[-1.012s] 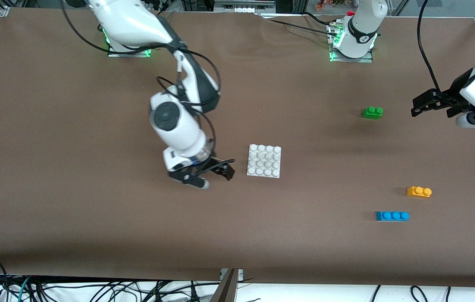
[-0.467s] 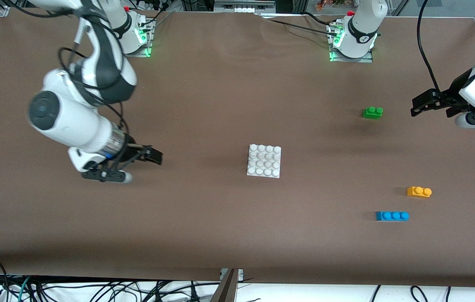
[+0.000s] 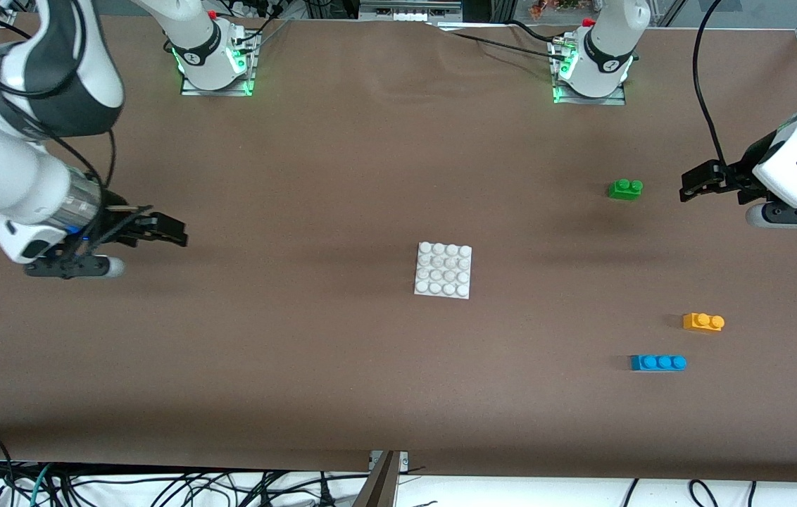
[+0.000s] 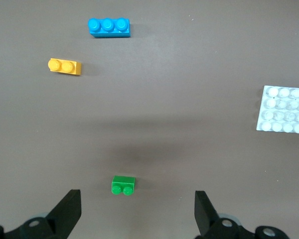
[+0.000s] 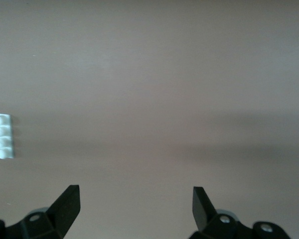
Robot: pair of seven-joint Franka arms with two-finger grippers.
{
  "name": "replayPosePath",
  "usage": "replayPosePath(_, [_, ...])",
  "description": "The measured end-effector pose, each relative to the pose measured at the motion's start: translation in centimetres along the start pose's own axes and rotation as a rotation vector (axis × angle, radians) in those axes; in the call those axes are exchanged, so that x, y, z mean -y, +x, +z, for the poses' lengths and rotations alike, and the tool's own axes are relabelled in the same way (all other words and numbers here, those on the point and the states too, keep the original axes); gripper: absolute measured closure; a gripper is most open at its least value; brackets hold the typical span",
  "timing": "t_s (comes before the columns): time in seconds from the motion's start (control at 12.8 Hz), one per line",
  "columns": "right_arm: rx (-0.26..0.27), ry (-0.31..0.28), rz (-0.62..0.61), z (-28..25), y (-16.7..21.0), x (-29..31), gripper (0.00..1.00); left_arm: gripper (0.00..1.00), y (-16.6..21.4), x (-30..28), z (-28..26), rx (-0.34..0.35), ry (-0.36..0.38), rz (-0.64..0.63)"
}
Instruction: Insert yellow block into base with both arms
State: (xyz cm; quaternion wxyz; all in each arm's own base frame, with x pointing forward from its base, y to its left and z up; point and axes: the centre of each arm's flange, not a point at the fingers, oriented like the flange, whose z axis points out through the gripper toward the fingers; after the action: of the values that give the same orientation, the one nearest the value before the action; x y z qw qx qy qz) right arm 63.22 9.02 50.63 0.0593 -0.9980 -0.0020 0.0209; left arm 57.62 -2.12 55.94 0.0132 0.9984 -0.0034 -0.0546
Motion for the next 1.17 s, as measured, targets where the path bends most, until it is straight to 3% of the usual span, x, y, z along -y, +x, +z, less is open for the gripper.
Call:
replayPosePath(0.31, [0.024,-0.042,-0.018,-3.3,-1.7,-4.8,0.00,0.00,0.6,2.9,0.4,-0.031,-0.003,0.028])
replayPosePath(0.78, [0.070,-0.050,-0.016,-8.6,-6.1,-5.5,0.00,0.00,2.5,12.5,4.0,-0.124,0.025,0.103])
replayPosePath(1.17, [0.076,-0.083,-0.021,-8.6,-6.3,-5.5,0.00,0.00,5.3,14.9,8.1,-0.178,0.062,0.134])
